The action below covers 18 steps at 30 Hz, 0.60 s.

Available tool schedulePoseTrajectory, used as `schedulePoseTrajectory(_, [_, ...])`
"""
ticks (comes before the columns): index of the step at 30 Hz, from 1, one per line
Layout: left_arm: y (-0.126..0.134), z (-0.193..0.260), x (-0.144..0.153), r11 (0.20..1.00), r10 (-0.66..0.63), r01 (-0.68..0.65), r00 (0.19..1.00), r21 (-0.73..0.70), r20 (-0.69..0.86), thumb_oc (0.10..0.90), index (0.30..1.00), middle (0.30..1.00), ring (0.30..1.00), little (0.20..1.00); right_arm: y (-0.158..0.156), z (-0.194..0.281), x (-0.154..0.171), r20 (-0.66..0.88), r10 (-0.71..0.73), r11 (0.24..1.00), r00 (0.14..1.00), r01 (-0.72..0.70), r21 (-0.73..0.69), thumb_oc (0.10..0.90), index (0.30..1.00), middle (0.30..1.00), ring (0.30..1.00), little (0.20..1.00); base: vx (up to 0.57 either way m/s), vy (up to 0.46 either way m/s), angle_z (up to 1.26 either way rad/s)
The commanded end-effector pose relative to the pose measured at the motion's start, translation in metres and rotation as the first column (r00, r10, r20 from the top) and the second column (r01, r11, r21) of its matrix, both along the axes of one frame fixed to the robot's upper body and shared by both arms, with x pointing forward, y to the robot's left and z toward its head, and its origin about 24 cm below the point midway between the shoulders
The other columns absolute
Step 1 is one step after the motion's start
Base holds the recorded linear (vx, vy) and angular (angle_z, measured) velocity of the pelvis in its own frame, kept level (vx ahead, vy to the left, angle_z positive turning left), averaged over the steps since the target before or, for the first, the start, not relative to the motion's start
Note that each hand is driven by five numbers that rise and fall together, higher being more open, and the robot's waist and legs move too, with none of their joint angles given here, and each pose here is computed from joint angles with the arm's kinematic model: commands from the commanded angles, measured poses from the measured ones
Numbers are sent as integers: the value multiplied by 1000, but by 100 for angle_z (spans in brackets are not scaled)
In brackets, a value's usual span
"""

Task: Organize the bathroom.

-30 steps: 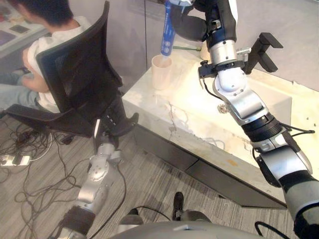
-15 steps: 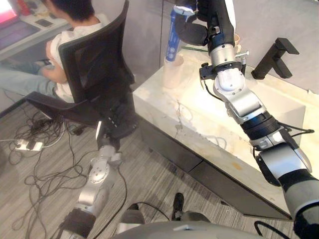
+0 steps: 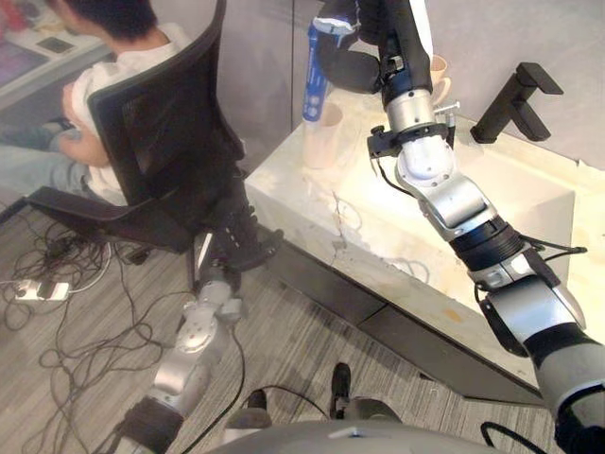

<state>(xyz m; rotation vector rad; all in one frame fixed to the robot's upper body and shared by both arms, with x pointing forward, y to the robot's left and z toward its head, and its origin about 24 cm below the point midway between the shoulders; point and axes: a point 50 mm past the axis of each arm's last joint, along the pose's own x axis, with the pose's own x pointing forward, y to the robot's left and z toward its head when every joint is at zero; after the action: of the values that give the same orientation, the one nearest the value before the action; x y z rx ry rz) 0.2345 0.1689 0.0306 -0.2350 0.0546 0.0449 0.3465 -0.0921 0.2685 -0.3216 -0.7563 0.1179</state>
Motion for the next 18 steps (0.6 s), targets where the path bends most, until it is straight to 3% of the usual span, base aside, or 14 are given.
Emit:
schedulePoseTrajectory(1, [-6,38,6,997,-72,71,973,14,218,800,900,900,900,900,8,68,-27,305,38,995,951,-63,73,400,300,300,300,300,90,111,1])
schedulePoseTrajectory(9, [-10,36,6,994,-105,104,972,16,212,800,900,900,900,900,-10,74,-22,301,11,996,954,-37,81,400,300,300,300,300,78,102,0])
schedulePoseTrajectory(18, [-5,31,5,1000,-26,22,977,22,211,800,900,900,900,900,-1,83,-25,339,52,992,939,-89,94,400,300,300,300,300,126,-124,-6])
